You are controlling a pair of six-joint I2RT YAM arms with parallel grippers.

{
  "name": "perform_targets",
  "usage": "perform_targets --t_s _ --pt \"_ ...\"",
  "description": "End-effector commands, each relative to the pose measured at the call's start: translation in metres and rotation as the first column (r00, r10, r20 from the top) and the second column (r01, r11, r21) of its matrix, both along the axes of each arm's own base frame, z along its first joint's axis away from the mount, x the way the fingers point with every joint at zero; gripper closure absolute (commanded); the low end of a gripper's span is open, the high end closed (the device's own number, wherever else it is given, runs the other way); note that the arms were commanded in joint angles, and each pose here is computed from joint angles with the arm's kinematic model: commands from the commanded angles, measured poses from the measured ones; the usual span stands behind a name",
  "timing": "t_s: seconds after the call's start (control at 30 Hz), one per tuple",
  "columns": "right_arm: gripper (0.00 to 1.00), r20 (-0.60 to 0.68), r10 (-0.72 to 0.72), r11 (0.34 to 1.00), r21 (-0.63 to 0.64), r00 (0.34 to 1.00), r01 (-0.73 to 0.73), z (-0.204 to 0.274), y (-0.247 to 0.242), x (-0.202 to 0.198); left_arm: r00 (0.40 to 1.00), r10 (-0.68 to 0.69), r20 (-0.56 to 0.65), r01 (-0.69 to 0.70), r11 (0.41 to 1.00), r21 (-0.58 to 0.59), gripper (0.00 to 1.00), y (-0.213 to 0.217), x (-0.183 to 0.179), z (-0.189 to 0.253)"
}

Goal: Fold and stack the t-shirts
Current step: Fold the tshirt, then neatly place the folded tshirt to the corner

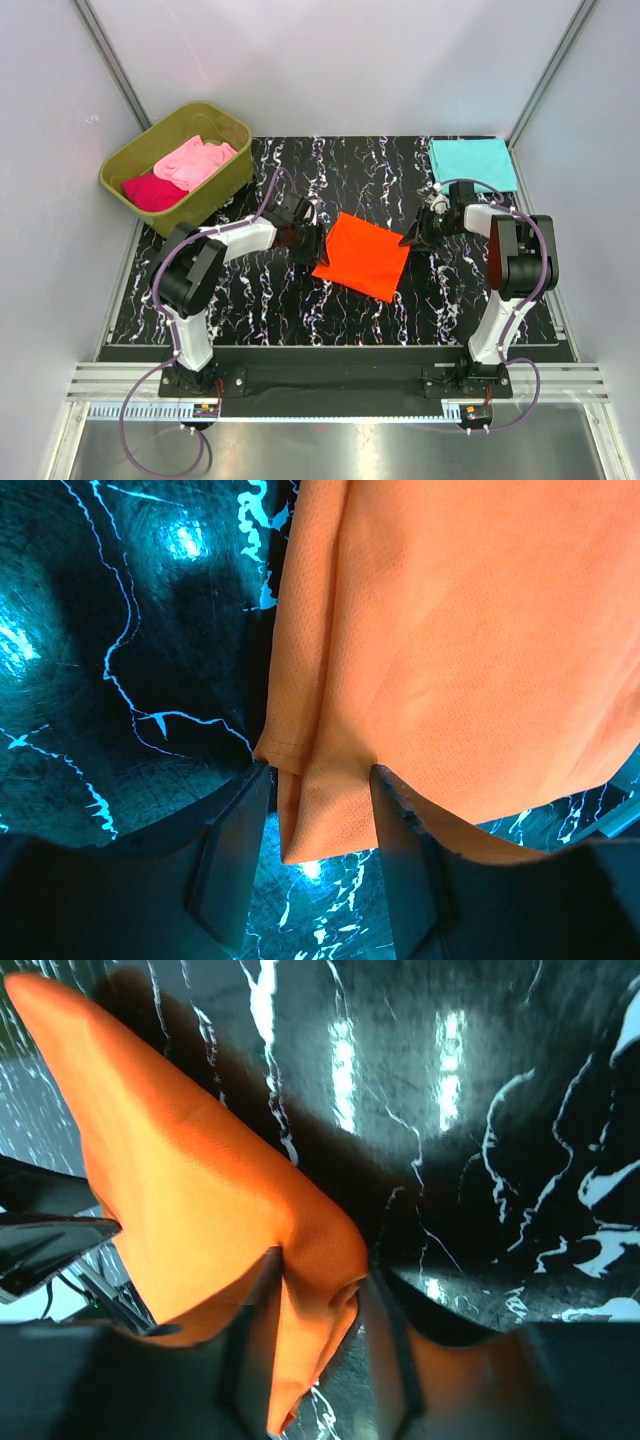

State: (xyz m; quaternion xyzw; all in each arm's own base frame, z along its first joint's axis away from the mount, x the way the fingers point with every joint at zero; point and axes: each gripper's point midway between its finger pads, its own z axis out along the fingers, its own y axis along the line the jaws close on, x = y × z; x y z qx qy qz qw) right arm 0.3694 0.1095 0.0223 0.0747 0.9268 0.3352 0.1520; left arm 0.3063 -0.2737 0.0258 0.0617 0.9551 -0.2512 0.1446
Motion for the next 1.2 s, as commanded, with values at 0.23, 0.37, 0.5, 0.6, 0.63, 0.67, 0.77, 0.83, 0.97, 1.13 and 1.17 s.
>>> perform_targets --t_s 0.23,0.37,0.5,0.6,0.63,0.67,0.77,0.83,0.97,1.13,1.17 --pt "0.85 0.08 -0.006 0.998 -0.063 0.997 0.011 0.027 -0.006 0.0 0.998 0.035 -0.056 -0.029 0.995 0.098 0.48 0.022 -0.012 -0.031" --pt "0.97 0.141 -0.015 0.998 -0.066 0.99 0.025 0.05 -0.007 0.009 0.996 0.048 -0.07 -0.041 0.994 0.1 0.47 0.024 -0.016 -0.038" --pt "1.0 0.199 -0.022 0.998 -0.061 0.98 0.035 0.072 -0.007 0.017 0.997 0.032 -0.066 -0.031 0.999 0.019 0.47 0.009 -0.011 -0.016" --pt "1.0 0.256 -0.013 0.995 -0.088 0.966 0.036 0.086 -0.011 0.028 1.0 0.022 0.001 -0.022 0.999 -0.031 0.46 0.001 0.003 0.021" --pt "1.0 0.277 -0.001 0.993 -0.115 0.961 0.034 0.087 -0.014 0.032 1.0 0.017 0.016 -0.017 0.999 -0.042 0.46 -0.001 0.006 0.032" --pt "1.0 0.302 0.004 0.991 -0.132 0.953 0.038 0.096 -0.017 0.04 0.999 0.003 0.041 -0.001 0.999 -0.052 0.45 -0.004 0.012 0.048" --pt "1.0 0.333 0.006 0.97 -0.23 0.943 0.075 0.105 -0.034 0.058 0.994 -0.019 0.111 0.029 0.996 -0.085 0.44 -0.008 0.018 0.085" --pt "1.0 0.341 0.005 0.942 -0.317 0.94 0.11 0.107 -0.05 0.067 0.989 -0.03 0.148 0.046 0.993 -0.106 0.44 -0.009 0.017 0.103" --pt "1.0 0.423 0.026 0.889 -0.424 0.906 0.172 0.135 -0.072 0.099 0.979 -0.059 0.194 0.082 0.99 -0.111 0.43 -0.004 0.01 0.118" --pt "1.0 0.48 0.122 0.802 -0.563 0.869 0.198 0.154 -0.099 0.123 0.974 -0.094 0.204 0.131 0.976 -0.173 0.42 -0.009 -0.004 0.138" --pt "1.0 0.49 0.129 0.787 -0.579 0.862 0.212 0.158 -0.106 0.132 0.974 -0.098 0.205 0.135 0.975 -0.176 0.42 -0.009 -0.005 0.139"
